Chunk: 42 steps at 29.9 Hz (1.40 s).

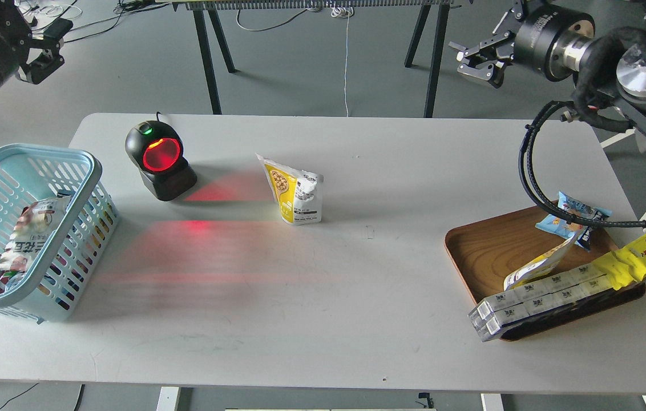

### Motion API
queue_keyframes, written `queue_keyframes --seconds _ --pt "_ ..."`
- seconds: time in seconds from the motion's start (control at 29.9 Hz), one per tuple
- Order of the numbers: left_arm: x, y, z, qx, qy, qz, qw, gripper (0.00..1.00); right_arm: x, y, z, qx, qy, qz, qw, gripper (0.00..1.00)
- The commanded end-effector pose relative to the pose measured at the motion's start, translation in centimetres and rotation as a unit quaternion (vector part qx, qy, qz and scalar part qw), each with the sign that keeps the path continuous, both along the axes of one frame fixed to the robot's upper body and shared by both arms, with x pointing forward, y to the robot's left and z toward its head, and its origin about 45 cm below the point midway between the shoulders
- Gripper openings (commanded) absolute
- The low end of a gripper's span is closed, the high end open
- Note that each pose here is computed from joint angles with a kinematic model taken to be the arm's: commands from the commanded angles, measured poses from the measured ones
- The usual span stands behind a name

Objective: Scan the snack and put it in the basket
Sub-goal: 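Release the packet upright near the scanner and withdraw the right gripper, then reach the left gripper to the standing yellow packet and grasp it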

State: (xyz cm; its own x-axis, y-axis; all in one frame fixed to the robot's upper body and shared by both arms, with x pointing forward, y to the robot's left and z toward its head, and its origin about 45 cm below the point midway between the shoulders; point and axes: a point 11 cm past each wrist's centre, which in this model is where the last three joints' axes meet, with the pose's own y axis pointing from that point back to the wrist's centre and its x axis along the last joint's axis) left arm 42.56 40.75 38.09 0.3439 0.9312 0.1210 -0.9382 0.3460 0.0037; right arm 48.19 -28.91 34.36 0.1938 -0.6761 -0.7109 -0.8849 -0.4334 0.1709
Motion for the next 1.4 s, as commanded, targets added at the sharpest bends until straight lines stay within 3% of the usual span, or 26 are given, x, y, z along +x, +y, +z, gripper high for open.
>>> queue_keyframes --seconds 0.0,0.27,0.4,0.53,0.97,1.24,1.37 --pt "-2.6 -1.1 2.6 0.086 -0.008 -0.037 0.996 1.00 -1.2 -4.1 -3.1 0.065 -0.053 -0.009 0.996 1.00" --pt "-9.4 -0.2 5.5 0.225 0.026 -0.067 0.972 1.00 -3.2 -6.9 -5.9 0.104 -0.072 -0.028 0.992 1.00" --pt "-11.1 -2.8 8.5 0.274 -0.009 -0.111 0.955 1.00 -3.1 -6.8 -6.1 0.105 -0.069 -0.029 0.992 1.00" --pt "-10.9 -4.3 10.5 0.387 -0.068 -0.125 0.911 1.00 -3.2 -6.9 -6.0 0.104 -0.070 -0.026 0.992 1.00" --pt "-8.6 -11.2 6.9 0.519 -0.163 -0.216 0.811 1.00 -3.8 -11.1 -7.6 0.076 -0.049 -0.079 0.993 1.00" --pt "-6.6 -16.6 3.5 0.685 -0.262 -0.233 0.639 1.00 -3.9 -11.8 -8.1 0.071 -0.041 -0.088 0.993 1.00" --pt "-6.1 -17.9 1.5 0.739 -0.283 -0.233 0.564 1.00 -4.0 -12.1 -8.3 0.067 -0.037 -0.093 0.993 1.00"
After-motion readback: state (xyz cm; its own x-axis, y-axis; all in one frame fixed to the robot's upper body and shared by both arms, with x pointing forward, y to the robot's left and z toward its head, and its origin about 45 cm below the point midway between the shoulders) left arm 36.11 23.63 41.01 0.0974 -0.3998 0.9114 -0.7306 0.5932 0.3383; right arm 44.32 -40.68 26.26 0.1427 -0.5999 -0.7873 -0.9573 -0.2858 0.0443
